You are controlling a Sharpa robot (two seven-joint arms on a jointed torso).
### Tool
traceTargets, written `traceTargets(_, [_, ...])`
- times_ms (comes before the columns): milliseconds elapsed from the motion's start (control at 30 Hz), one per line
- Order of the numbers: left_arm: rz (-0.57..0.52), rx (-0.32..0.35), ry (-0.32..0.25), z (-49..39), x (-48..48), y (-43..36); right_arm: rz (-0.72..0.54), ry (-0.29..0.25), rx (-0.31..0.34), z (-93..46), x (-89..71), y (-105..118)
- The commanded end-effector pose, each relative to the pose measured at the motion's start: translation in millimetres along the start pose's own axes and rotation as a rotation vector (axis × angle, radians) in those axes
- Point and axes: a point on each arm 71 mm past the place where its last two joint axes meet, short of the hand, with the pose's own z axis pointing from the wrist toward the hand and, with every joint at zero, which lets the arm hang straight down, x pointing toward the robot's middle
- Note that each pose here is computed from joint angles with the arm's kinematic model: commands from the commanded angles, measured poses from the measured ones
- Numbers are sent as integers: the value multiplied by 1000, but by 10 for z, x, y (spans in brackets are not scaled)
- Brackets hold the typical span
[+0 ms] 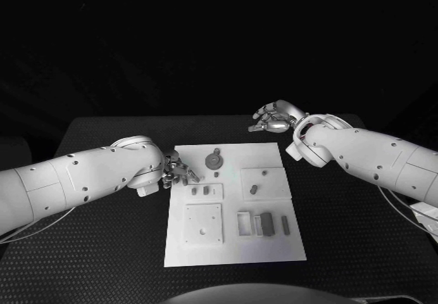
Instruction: Assemble the parts on the task board
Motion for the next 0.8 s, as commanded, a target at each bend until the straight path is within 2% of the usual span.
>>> traceTargets(33, [-107, 69, -18, -10, -29, -24, -1, 12, -10, -2, 12, 7])
traceTargets(167, [-197, 162, -83, -43, -134, -50, -3, 9, -9, -7, -2, -9])
traceTargets(233, [-234, 218, -134, -64, -182, -72, -3, 7, -9, -7, -7, -13])
traceTargets(400, [-264, 390, -247, -122, -255, -217, -3, 3, -8, -8, -19, -29])
traceTargets(633, [-27, 588, -420, -225, -247, -499, -2, -3, -3, -4, -35, -53])
traceTargets(800, [125, 645, -480, -233, -179, -611, -2, -6, 2, 0, -45, -69])
